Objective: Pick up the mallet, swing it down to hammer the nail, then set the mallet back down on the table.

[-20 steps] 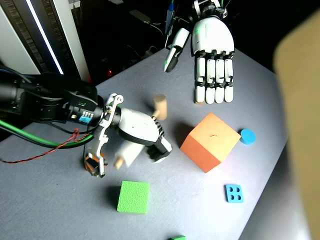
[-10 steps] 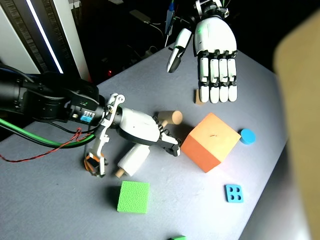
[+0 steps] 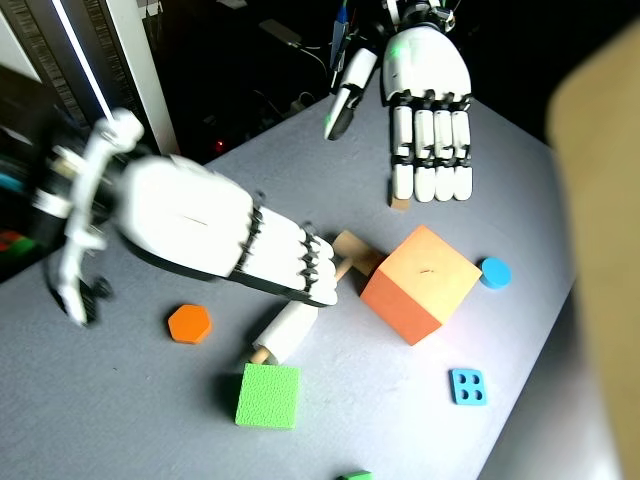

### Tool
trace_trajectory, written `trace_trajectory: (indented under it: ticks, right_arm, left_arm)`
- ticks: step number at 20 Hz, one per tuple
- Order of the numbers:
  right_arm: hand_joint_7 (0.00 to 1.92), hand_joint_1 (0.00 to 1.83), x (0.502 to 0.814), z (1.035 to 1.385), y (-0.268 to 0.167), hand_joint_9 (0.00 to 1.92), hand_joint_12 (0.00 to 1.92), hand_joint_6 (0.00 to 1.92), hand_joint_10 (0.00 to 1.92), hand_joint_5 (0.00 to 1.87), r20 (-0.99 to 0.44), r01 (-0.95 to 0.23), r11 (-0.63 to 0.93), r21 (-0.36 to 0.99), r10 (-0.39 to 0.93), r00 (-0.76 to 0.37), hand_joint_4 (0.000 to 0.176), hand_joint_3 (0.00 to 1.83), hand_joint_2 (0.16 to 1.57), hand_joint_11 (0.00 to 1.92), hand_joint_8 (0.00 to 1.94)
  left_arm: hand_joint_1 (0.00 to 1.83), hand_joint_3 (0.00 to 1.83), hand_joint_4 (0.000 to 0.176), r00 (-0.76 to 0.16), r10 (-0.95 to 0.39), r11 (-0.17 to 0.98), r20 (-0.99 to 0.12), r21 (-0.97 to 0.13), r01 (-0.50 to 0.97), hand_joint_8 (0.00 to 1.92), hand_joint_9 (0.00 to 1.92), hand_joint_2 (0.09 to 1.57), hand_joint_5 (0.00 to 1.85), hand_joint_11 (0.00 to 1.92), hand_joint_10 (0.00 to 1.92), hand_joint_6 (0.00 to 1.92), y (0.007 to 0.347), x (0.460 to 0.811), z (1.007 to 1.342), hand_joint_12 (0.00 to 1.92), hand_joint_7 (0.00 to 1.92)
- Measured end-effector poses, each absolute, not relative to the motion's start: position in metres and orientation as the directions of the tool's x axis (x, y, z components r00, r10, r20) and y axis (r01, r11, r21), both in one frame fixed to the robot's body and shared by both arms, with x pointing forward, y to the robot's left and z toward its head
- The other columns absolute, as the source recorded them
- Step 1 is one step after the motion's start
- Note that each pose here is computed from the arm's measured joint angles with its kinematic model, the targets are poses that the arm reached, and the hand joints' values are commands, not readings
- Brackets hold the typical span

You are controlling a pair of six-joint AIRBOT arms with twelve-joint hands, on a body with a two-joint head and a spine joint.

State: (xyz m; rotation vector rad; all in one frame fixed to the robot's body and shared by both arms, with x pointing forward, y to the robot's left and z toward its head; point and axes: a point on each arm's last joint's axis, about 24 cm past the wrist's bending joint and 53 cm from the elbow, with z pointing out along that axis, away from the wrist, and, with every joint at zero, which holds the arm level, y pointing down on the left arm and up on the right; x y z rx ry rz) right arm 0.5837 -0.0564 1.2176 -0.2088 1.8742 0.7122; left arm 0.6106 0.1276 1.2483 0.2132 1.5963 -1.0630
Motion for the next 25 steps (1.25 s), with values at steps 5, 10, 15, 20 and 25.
trace_trajectory:
  ticks: [5, 10, 15, 20, 25]
  right_arm:
    - [0.12, 0.10, 0.568, 1.232, -0.094, 0.10, 0.11, 0.01, 0.01, 0.13, -0.866, -0.350, 0.830, 0.434, 0.277, -0.417, 0.000, 0.00, 1.06, 0.04, 0.01]
    - [0.33, 0.19, 0.573, 1.236, -0.103, 0.32, 1.71, 1.15, 1.46, 0.29, -0.879, -0.342, 0.844, 0.412, 0.270, -0.392, 0.000, 0.00, 1.11, 0.15, 1.36]
    - [1.36, 0.10, 0.570, 1.243, -0.096, 1.38, 1.92, 1.92, 1.92, 1.26, -0.891, -0.388, 0.828, 0.405, 0.261, -0.371, 0.000, 0.01, 1.20, 1.46, 1.94]
    - [1.52, 0.85, 0.566, 1.245, -0.090, 1.57, 1.92, 1.92, 1.92, 1.38, -0.899, -0.428, 0.814, 0.393, 0.242, -0.365, 0.000, 0.01, 1.40, 1.61, 1.94]
    - [1.51, 0.90, 0.554, 1.244, -0.074, 1.56, 1.92, 1.92, 1.92, 1.34, -0.901, -0.509, 0.767, 0.391, 0.205, -0.382, 0.175, 0.00, 1.40, 1.62, 1.94]
  left_arm:
    - [0.00, 0.00, 0.000, -0.320, -0.392, 0.554, -0.862, -0.499, 0.667, 0.01, 0.02, 1.23, 0.03, 0.00, 0.01, 0.01, 0.117, 0.608, 1.258, 0.00, 0.05]
    - [0.10, 0.01, 0.000, -0.324, -0.399, 0.538, -0.858, -0.505, 0.675, 1.56, 0.19, 1.23, 0.13, 0.00, 1.50, 1.63, 0.110, 0.604, 1.262, 1.64, 0.18]
    - [0.53, 0.00, 0.000, -0.339, -0.396, 0.523, -0.853, -0.513, 0.681, 1.92, 1.51, 1.30, 1.48, 1.56, 1.92, 1.92, 0.103, 0.597, 1.261, 1.92, 1.56]
    - [1.22, 0.00, 0.031, -0.344, -0.395, 0.527, -0.852, -0.517, 0.675, 1.92, 1.65, 1.27, 1.53, 1.71, 1.92, 1.92, 0.104, 0.598, 1.258, 1.92, 1.62]
    - [1.21, 0.00, 0.053, -0.345, -0.395, 0.526, -0.851, -0.518, 0.675, 1.92, 1.54, 1.29, 1.48, 1.62, 1.92, 1.92, 0.104, 0.598, 1.258, 1.92, 1.54]
